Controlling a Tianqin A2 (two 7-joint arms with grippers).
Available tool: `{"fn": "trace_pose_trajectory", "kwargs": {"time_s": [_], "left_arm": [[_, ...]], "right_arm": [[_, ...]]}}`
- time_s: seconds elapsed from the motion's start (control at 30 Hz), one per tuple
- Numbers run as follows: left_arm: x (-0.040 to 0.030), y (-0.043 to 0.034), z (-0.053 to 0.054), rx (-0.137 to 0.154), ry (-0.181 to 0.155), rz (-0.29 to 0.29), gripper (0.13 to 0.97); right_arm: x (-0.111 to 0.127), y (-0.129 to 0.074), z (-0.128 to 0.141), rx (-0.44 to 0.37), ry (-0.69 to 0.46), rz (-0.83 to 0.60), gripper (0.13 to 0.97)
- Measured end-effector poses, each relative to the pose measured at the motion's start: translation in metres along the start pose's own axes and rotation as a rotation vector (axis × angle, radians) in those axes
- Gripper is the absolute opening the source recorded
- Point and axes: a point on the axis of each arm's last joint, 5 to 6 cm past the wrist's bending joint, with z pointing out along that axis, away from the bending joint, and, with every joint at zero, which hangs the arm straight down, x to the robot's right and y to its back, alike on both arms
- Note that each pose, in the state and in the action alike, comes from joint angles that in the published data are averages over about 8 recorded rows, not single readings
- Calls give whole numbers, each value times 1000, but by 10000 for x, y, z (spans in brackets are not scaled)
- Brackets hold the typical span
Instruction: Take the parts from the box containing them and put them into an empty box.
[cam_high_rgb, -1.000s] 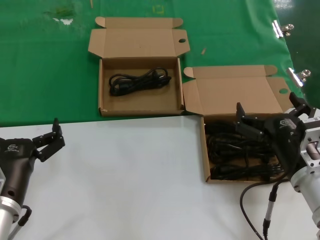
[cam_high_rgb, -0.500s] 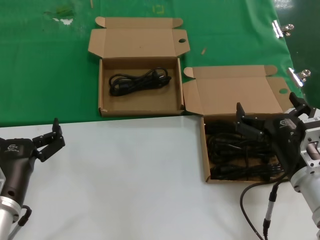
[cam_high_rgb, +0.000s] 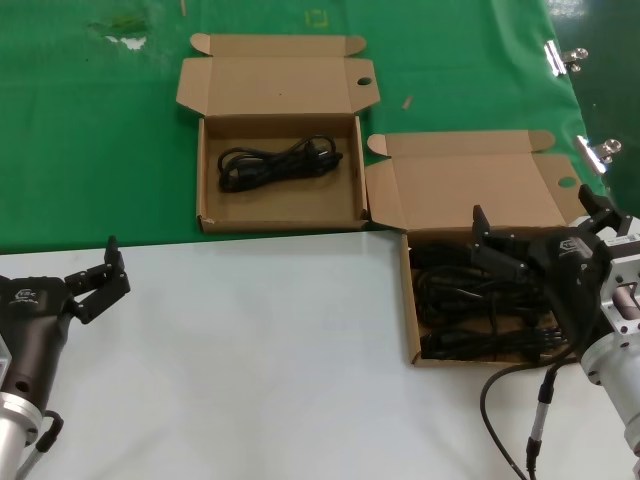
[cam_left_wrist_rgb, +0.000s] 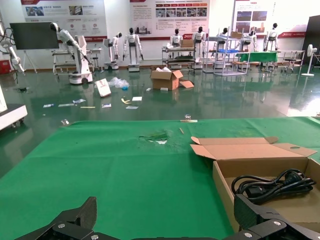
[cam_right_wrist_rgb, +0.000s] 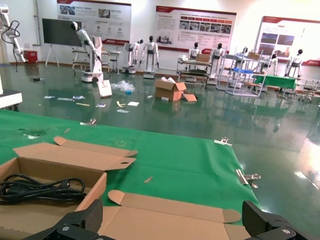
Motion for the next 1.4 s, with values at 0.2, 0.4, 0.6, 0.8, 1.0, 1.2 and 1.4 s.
{"fn": "trace_pose_trajectory", "kwargs": {"time_s": [0.2,0.4,0.6,0.8,1.0,1.2,1.4], "left_arm": [[0,0,0,0,0,0,966],[0,0,0,0,0,0,966],[0,0,0,0,0,0,966],[0,0,0,0,0,0,966],[0,0,0,0,0,0,966],[0,0,0,0,0,0,966],[0,0,0,0,0,0,966]], "right_arm": [[0,0,0,0,0,0,966],[0,0,0,0,0,0,966],[0,0,0,0,0,0,966],[0,0,0,0,0,0,966],[0,0,0,0,0,0,966],[0,0,0,0,0,0,966],[0,0,0,0,0,0,966]]}}
